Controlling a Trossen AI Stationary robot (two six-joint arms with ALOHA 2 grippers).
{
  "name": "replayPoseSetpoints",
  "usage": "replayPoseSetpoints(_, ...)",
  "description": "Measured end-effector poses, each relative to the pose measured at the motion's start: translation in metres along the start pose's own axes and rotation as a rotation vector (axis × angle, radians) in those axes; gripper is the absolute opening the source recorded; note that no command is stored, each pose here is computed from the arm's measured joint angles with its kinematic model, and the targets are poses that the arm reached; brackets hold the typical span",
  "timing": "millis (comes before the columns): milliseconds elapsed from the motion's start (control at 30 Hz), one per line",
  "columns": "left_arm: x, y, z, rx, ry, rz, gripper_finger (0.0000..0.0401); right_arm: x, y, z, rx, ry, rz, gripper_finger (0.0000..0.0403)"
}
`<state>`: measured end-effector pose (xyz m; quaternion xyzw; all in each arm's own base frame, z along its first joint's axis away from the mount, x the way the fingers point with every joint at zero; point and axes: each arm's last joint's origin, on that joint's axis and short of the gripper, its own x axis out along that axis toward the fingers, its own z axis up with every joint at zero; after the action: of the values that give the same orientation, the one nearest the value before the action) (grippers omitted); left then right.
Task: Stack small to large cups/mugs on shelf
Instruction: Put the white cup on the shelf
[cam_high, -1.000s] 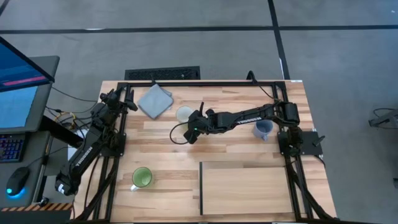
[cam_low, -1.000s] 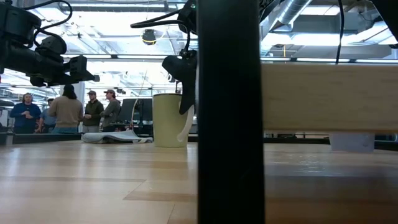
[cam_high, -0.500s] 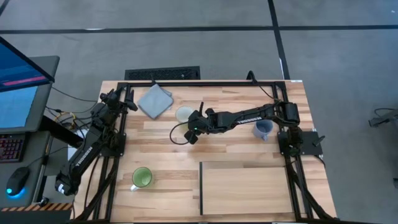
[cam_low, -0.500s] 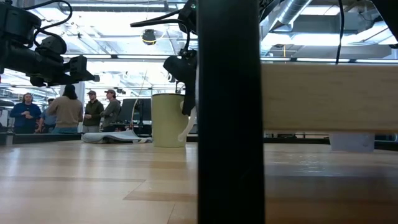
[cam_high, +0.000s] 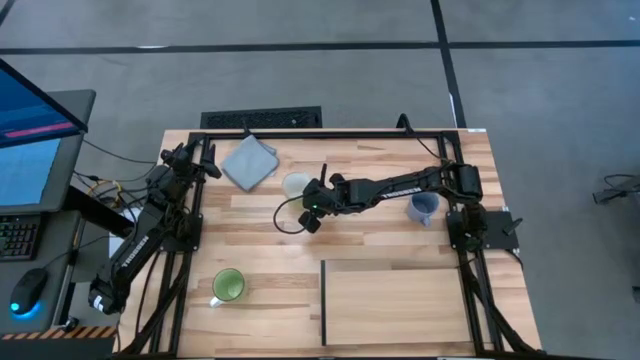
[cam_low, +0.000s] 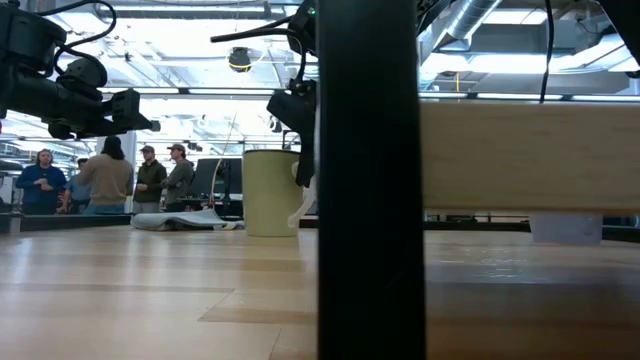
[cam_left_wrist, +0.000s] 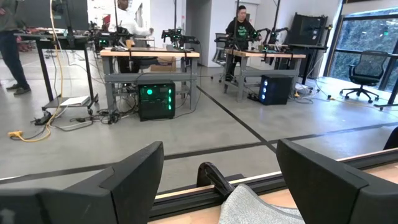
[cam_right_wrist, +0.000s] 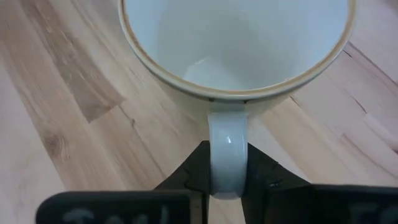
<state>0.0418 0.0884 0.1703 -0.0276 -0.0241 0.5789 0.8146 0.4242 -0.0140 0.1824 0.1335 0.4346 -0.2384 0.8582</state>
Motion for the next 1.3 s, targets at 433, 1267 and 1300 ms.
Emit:
replayPoseSetpoints(433,0.000,0.000,0.000,0.000,0.000,-0.001,0.0304,-0.021,0.014,0.014,-0.115,0.034,-0.003,0.0068)
replayPoseSetpoints(1267,0.000,-0.003,-0.003,0.003,0.033,-0.097,0.0304,-0.122,0.029,0.007,-0.065,-0.091,-0.149,0.0067)
replayPoseSetpoints(1300,0.001,-0.003,-0.003,0.003,0.037,-0.101,0.0304,-0.128,0.030,0.005,-0.057,-0.100,-0.157,0.0067)
